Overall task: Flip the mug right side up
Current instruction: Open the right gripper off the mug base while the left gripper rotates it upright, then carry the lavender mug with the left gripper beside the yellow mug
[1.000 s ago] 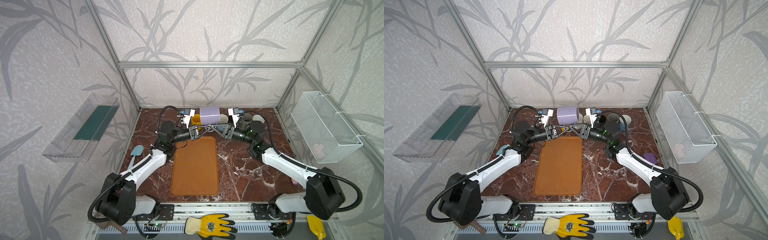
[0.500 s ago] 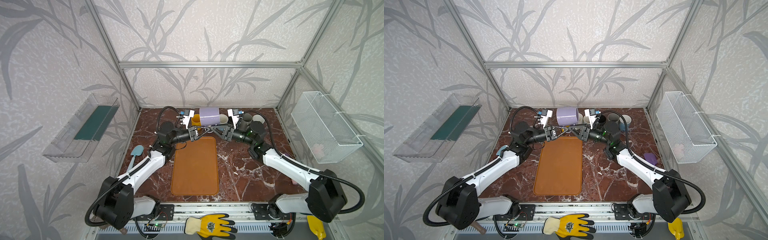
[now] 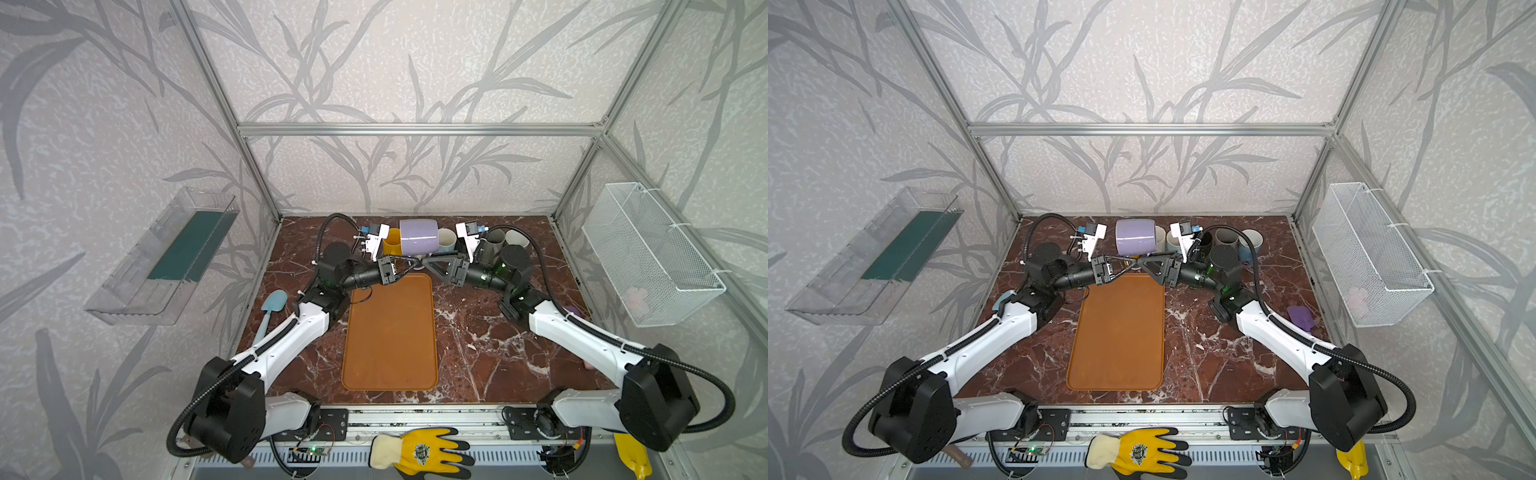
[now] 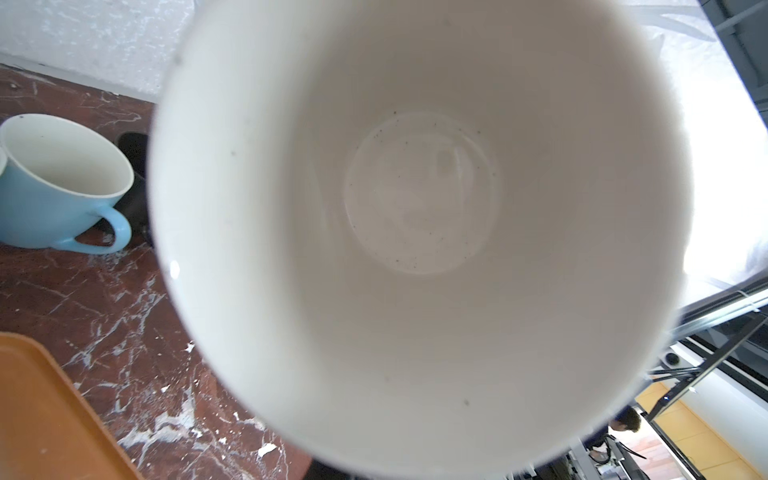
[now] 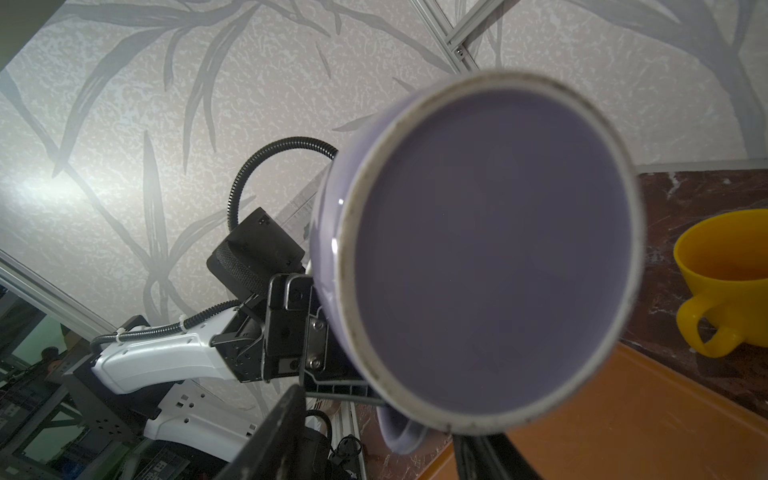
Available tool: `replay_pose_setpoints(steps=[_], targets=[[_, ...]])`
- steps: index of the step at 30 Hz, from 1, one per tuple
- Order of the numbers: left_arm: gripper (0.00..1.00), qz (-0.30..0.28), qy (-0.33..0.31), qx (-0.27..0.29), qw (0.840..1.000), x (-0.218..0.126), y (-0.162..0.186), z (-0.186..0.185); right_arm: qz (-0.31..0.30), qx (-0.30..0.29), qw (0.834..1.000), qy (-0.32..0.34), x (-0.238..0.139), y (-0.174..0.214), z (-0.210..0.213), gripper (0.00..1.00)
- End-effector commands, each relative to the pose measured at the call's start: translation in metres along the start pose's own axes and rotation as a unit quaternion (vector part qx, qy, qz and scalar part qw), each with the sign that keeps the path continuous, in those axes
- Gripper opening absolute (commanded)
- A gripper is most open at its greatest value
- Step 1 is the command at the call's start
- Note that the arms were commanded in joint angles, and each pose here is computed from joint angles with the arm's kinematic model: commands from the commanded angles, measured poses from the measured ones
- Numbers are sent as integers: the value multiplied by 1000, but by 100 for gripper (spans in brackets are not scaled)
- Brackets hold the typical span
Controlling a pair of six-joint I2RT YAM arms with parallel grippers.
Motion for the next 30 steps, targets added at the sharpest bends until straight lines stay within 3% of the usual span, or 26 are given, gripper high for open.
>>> replay_pose_setpoints(steps=[1,16,30], targets=[[0,-22,-31,43,998,-5,-18,-4,-14,-27,999,-8,-10,-6,13,57],[0,35,-211,21,977,-14,6,67,-15,-20,999,33,-25,1,-5,58],[0,95,-365,-22,926,-32,27,127,-7,-16,999,48,-27,6,-13,55]])
Point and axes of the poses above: each gripper's point midway between its finger pads, its own x axis out along the fingers, its own z axis along the line the jaws close on, y = z × x, the point moved 1 cm from there along -x, back along the fingers, and after that the axes turned 10 degrees about x, right-handed, at the moved point
